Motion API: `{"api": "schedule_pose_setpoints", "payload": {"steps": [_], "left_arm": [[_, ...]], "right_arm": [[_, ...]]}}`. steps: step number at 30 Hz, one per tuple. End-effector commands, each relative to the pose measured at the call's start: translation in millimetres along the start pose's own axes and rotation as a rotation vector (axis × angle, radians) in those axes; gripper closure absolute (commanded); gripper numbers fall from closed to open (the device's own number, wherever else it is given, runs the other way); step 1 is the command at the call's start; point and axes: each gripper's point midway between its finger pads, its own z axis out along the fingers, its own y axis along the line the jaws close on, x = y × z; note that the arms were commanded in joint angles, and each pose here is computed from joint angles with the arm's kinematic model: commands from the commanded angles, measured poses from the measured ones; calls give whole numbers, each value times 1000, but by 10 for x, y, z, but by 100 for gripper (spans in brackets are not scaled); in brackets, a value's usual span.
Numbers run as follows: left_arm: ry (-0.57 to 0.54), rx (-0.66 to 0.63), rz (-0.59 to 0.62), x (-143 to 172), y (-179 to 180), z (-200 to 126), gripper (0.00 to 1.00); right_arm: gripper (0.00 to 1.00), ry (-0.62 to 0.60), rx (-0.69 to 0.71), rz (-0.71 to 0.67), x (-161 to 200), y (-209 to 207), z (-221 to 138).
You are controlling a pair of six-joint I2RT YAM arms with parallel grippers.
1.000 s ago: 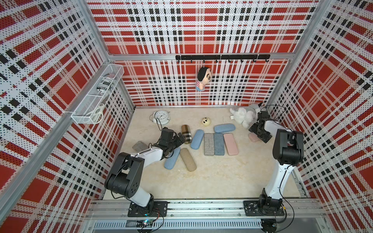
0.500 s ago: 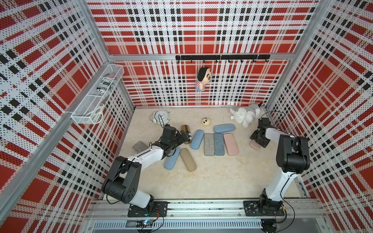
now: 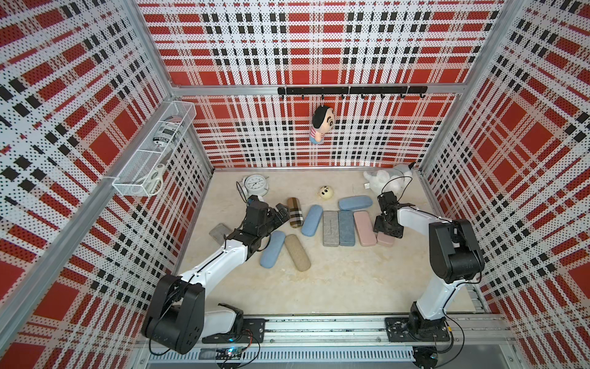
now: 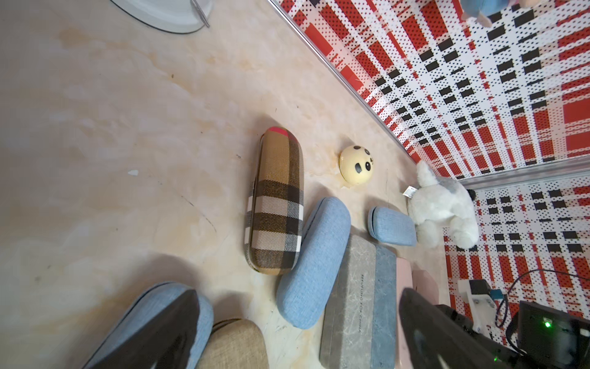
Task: Close the glasses case
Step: Move the glasses case to the center of the board.
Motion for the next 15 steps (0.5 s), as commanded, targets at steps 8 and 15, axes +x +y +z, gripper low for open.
{"api": "schedule_pose_setpoints", "payload": {"steps": [8,15], "left_arm": [[-23,-16,-20,14,122,-132,2],[-21,-15,-22,27,133,-144,2]], "right_arm": [[43,134,13,-191,422,156,-25],[39,114,-5,-267,346,247,-87]]}}
